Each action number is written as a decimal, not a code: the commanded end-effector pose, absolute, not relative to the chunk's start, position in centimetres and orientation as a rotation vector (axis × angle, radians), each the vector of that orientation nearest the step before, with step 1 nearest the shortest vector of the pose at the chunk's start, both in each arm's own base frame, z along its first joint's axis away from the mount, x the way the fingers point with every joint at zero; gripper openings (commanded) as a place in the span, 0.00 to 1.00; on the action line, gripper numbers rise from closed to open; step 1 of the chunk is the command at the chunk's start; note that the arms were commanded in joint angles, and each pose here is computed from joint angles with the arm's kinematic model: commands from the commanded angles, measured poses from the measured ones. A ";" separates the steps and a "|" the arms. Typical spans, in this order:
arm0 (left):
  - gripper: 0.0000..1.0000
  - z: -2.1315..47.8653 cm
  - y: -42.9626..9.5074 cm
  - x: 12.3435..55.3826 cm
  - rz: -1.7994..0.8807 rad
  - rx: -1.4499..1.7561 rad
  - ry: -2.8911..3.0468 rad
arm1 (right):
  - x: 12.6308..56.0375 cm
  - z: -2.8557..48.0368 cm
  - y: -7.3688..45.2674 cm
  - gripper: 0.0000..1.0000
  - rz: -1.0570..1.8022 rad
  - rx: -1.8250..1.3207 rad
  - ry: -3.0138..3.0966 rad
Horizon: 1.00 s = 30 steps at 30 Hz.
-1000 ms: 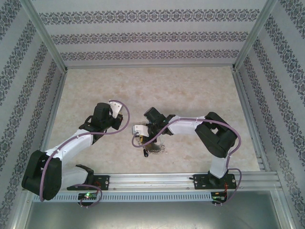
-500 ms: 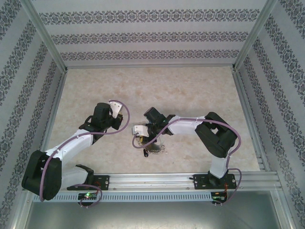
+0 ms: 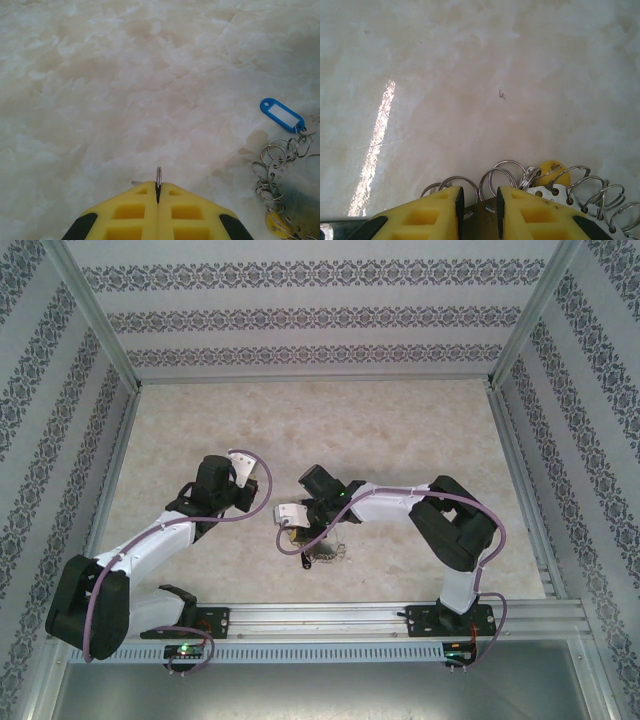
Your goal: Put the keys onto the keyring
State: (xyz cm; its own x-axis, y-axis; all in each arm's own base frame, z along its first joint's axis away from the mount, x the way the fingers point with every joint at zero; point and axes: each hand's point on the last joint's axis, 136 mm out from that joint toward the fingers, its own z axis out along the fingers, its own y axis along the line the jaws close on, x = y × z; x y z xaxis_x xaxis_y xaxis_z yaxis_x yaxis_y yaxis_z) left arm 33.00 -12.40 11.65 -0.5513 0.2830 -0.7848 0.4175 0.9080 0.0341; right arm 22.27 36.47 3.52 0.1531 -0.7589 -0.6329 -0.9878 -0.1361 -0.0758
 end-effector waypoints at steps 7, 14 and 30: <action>0.00 12.7 -12.4 33.5 -0.215 0.473 2.173 | 22.9 3.0 36.8 0.29 0.589 -1.963 1.686; 0.00 12.7 -12.5 33.5 -0.218 0.474 2.174 | 23.0 2.2 36.6 0.31 0.580 -1.958 1.736; 0.00 12.6 -12.4 33.5 -0.216 0.474 2.177 | 24.1 3.2 36.8 0.38 0.519 -1.894 1.709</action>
State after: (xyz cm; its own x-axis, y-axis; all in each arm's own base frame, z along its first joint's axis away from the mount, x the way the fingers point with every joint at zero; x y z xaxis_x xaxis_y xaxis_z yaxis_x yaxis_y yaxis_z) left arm 32.99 -12.40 11.64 -0.5516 0.2831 -0.7846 0.4178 0.9079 0.0339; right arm 24.28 36.68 3.02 0.1306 -0.7881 -0.6015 -0.9899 -0.0704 -0.1227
